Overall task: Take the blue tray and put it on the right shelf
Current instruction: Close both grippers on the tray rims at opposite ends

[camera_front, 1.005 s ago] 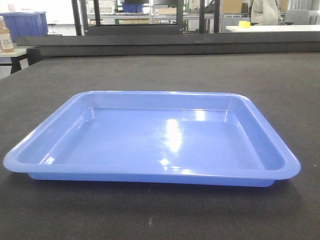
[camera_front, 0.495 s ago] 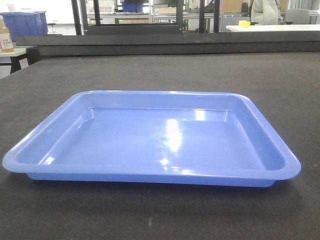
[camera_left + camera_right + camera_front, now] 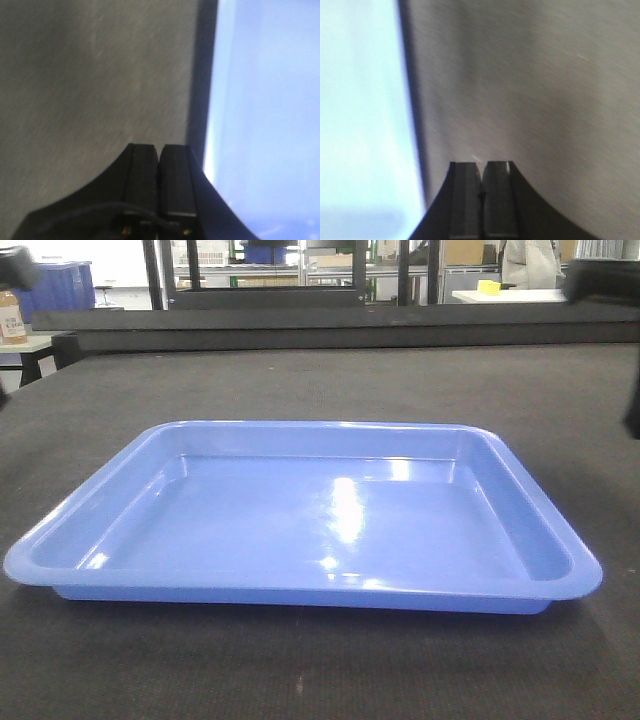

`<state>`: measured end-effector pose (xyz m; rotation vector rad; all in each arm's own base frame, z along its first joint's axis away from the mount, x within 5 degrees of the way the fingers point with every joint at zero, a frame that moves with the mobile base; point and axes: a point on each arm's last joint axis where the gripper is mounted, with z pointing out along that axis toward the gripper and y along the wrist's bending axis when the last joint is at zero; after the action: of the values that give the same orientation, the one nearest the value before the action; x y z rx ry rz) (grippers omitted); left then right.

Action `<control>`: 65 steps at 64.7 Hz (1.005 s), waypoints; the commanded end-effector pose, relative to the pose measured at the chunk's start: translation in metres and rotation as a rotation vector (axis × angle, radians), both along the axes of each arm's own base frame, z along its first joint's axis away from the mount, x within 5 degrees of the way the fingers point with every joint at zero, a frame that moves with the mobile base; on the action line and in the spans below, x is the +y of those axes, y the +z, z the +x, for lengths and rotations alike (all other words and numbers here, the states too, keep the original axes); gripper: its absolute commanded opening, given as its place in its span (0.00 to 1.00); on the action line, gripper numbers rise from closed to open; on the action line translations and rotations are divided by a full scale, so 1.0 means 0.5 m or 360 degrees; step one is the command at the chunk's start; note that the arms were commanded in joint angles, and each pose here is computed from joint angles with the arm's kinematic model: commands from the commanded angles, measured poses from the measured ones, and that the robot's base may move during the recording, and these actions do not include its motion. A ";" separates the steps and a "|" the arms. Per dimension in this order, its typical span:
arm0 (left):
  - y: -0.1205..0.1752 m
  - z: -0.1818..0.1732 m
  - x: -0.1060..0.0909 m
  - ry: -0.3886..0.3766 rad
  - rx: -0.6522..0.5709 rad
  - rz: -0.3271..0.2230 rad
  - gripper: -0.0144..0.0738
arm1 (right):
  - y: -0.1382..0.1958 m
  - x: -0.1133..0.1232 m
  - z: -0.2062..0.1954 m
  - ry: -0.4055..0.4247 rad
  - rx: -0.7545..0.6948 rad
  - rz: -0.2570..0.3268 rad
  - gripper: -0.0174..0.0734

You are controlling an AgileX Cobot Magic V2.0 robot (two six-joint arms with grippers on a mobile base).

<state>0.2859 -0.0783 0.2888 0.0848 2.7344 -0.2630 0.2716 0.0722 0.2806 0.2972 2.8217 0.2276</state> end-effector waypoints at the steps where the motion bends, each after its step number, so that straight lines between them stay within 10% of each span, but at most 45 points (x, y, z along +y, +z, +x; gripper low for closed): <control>1: 0.041 0.031 -0.027 -0.0009 -0.0083 -0.0051 0.12 | 0.026 0.030 0.031 -0.0017 -0.0064 0.0008 0.26; 21: 0.014 0.062 -0.102 -0.0065 -0.0016 -0.0005 0.12 | -0.013 0.101 0.103 0.0061 0.0125 0.0023 0.26; 53: -0.034 0.077 -0.117 -0.0059 0.0130 -0.0018 0.16 | -0.025 0.094 0.111 0.0090 0.0139 -0.0101 0.27; 65: -0.037 0.080 -0.118 -0.0058 0.0121 -0.0015 0.44 | -0.027 0.092 0.112 0.0091 0.0135 -0.0117 0.64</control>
<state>0.3267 -0.1338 0.2455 0.1392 2.8996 -0.2431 0.3279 0.1205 0.2449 0.2280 2.9895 0.1077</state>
